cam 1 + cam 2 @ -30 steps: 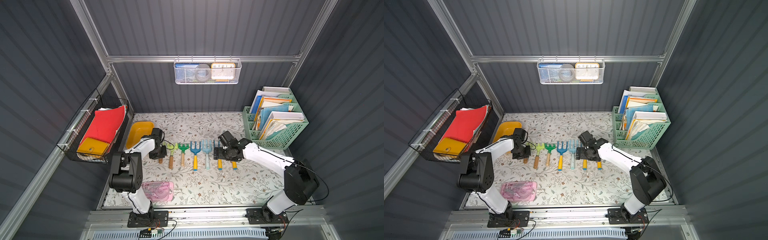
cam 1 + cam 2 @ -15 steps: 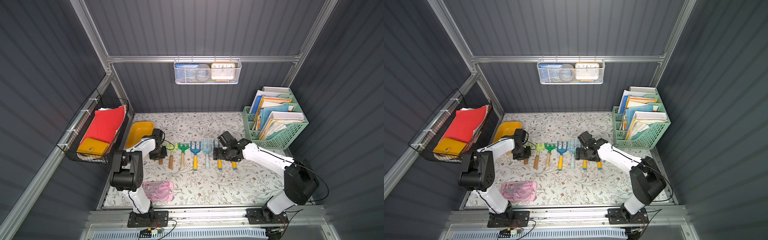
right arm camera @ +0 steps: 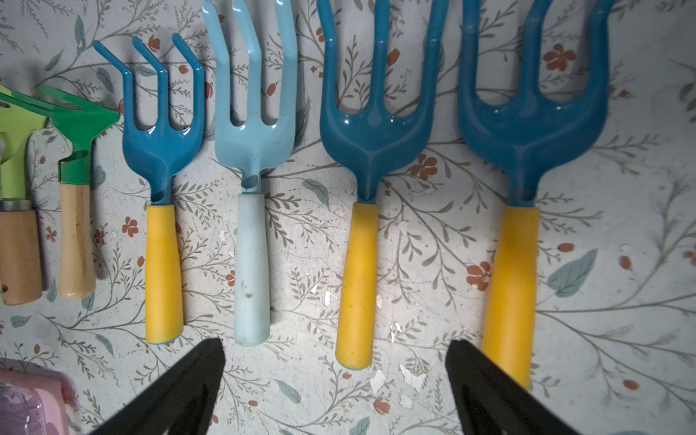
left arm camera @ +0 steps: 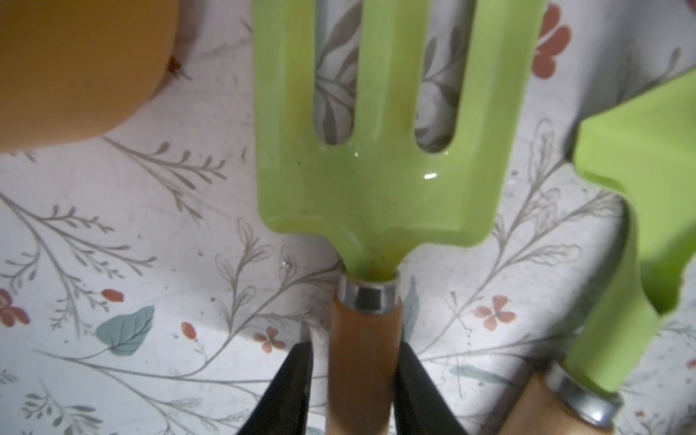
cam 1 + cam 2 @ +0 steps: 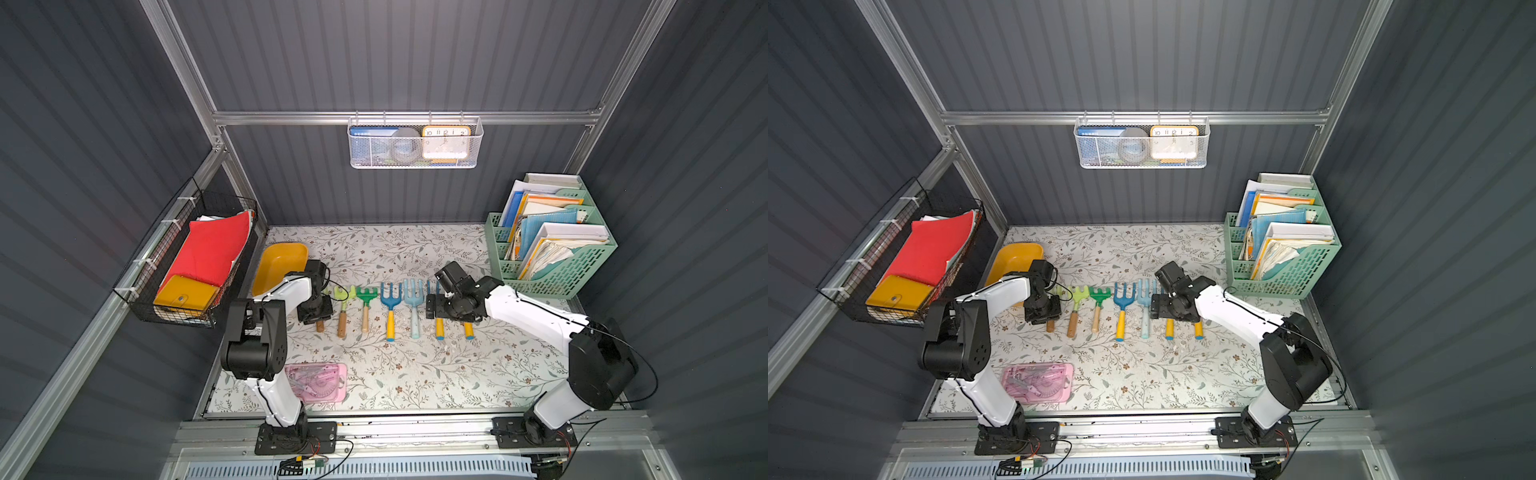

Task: Take the hand rake out of the storage box
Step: Place the rake at the center of the board, then reset both arms

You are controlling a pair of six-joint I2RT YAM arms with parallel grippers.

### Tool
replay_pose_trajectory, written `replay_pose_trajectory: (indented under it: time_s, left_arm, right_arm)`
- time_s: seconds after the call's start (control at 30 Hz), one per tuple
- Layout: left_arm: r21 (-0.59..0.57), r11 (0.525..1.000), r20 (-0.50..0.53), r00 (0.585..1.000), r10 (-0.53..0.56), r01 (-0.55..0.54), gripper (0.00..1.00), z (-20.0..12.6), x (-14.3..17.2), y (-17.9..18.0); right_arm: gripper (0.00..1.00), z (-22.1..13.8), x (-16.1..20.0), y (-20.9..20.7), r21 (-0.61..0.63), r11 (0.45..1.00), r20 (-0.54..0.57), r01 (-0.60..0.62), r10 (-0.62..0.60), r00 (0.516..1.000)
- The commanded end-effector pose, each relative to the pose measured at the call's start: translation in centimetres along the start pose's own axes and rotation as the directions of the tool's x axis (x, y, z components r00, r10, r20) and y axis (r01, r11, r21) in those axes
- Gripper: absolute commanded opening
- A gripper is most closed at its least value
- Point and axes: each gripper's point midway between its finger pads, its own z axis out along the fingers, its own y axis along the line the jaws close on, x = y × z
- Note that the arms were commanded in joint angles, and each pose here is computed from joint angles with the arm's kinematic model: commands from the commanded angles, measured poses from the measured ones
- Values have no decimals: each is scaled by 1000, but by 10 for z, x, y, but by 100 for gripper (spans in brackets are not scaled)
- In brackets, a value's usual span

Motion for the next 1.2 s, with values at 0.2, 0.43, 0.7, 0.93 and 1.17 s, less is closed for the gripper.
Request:
replay_pose_trajectory:
  time_s: [0.2,0.43,0.7,0.93,1.17]
  left_arm:
    - [-11,1000,77,997,-28,28,43,-27,-13,4]
    - [175,985,328,943,-61,3,47,-101,-65,-22]
    - [281,956,596,796,-105,-84,52,-153,-120,-43]
    - [263,964,645,752,-138,-49,100,-134,-125,-36]
    - [171,985,749,646,-146,25,100,-118,-138,-8]
  right_arm:
    - [97,-14,-10,1,12,1000,39,13,-13,999]
    - [99,-26,-20,-7,59,996,91,64,-69,993]
    - [99,-44,-59,-52,132,989,197,59,-85,977]
    - [99,-65,-111,-119,212,976,414,-53,-41,909]
    - [99,-64,-126,-178,279,953,627,-117,-89,774]
